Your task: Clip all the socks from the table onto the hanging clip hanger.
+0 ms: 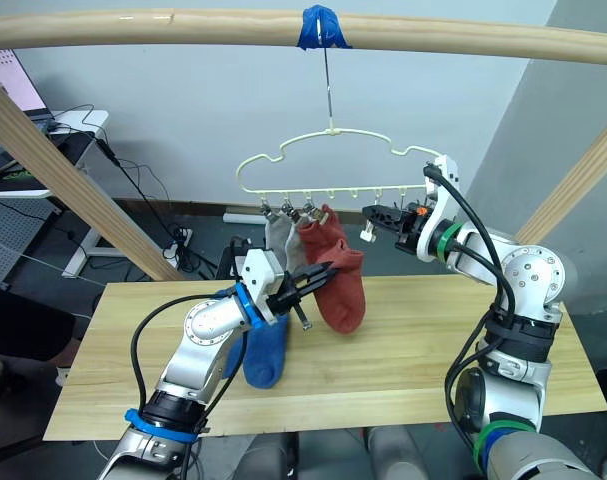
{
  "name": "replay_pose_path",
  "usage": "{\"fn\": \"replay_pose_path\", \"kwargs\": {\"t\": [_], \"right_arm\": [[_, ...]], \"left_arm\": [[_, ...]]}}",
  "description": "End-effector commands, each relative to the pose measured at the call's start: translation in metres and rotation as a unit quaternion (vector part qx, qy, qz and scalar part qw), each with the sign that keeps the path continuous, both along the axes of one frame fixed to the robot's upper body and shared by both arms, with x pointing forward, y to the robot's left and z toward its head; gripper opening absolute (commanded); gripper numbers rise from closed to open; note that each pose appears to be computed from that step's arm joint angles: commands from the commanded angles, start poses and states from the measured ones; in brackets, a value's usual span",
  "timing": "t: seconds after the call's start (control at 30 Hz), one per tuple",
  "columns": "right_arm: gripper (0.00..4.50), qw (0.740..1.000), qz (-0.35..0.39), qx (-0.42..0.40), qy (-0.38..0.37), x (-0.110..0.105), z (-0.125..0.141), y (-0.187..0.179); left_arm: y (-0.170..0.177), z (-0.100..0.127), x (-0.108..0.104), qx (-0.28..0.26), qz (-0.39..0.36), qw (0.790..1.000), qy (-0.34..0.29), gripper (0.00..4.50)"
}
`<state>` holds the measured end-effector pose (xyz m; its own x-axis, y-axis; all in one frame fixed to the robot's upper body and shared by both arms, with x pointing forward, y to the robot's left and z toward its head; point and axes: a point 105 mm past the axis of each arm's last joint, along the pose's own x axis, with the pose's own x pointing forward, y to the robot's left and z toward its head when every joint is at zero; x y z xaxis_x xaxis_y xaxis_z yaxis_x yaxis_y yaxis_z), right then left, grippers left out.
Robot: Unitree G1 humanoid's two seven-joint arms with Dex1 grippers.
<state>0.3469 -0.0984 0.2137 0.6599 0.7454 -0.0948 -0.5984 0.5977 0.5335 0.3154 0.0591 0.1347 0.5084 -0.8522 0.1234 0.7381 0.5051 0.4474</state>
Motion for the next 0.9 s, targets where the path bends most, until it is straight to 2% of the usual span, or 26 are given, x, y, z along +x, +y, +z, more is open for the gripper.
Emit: {"fn": "replay_pose_path", "kwargs": {"t": [0.03, 0.6, 0.9], "right_arm": [[0.14, 1.000, 0.009, 0.020, -0.010, -0.0052, 0.0146, 0.0021], [0.14, 0.999, 0.012, 0.037, 0.006, -0.0104, 0.0154, 0.0113], [0.14, 0.999, 0.005, 0.046, 0.010, -0.0079, 0.0195, 0.0094]], "left_arm": [[-0.0045, 0.0177, -0.0033, -0.010, -0.006, 0.999, -0.043, 0.03], [-0.0120, 0.0242, 0.0008, -0.009, -0.017, 0.998, -0.057, 0.03], [-0.0098, 0.0146, -0.0019, 0.002, -0.024, 0.998, -0.050, 0.03]]}}
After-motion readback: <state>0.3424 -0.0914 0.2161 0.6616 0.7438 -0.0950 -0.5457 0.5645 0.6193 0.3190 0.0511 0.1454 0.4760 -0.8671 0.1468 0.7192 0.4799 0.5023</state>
